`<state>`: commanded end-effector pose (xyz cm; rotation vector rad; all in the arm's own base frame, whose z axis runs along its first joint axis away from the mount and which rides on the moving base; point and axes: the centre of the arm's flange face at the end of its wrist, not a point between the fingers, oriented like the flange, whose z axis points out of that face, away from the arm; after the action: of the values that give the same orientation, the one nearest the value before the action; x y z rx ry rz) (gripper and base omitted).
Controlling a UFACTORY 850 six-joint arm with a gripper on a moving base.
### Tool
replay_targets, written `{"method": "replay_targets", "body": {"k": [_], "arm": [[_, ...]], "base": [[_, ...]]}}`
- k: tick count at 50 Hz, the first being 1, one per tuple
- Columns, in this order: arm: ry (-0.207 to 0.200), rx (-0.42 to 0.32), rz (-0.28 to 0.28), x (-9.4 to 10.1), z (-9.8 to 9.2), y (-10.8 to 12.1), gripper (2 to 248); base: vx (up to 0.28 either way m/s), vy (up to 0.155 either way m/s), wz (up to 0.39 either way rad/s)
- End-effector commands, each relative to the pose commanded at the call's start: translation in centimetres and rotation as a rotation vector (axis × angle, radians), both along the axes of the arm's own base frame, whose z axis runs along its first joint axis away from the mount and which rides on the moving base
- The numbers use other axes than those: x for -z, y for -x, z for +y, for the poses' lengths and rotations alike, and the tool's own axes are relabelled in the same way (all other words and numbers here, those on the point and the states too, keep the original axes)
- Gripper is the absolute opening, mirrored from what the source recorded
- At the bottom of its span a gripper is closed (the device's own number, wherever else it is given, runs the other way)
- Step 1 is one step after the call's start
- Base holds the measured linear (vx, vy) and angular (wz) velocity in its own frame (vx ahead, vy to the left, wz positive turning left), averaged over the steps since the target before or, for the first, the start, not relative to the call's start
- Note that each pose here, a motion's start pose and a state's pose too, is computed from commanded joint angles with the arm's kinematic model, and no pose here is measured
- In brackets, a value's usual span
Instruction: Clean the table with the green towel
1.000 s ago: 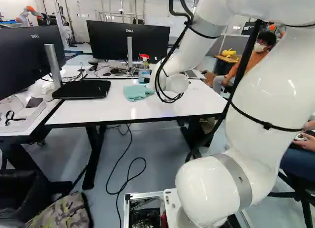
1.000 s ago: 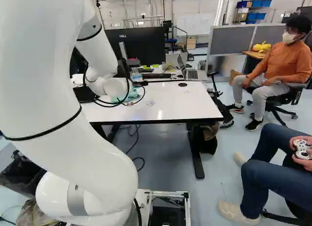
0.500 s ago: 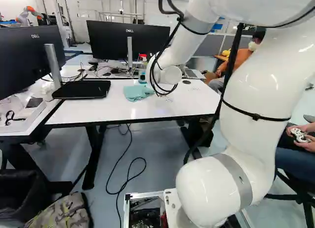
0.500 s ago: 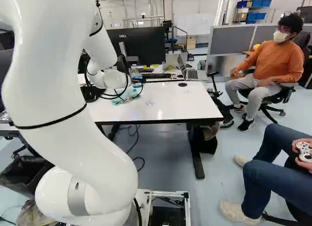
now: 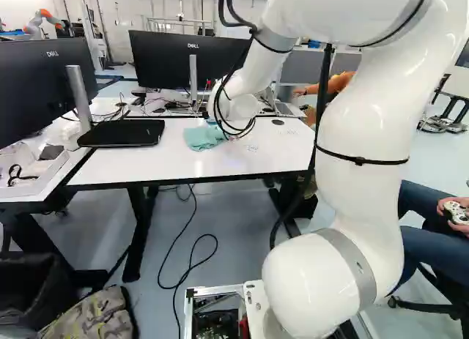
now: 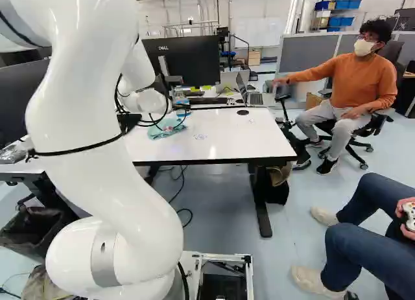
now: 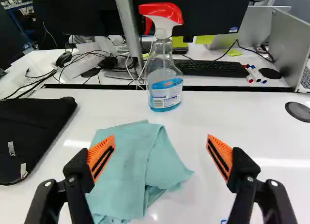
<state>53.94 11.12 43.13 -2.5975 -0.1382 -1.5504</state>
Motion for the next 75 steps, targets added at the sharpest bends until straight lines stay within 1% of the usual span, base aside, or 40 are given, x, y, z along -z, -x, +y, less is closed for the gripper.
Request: {"method": "replay_targets", "body": {"k": [23,37,41,48,64,75], "arm": [[-0.009,-0.024,0.105,1.2,3.4,-2.1,247],[-0.001,-0.053,0.159,1.8,5.2,-3.0,247],[0.002,-0.056,0.173,1.9,5.4,-3.1,247],[0.011,-0.066,0.179,2.0,5.4,-3.1,247],[0.064,-0.124,0.168,2.0,5.4,-3.1,247],[0.086,-0.136,0.189,2.2,5.0,-3.6,247]], "base": [[0.000,0.000,0.000],[0.000,0.000,0.000],[0.000,0.000,0.000],[0.000,0.000,0.000],[0.000,0.000,0.000],[0.000,0.000,0.000]]}}
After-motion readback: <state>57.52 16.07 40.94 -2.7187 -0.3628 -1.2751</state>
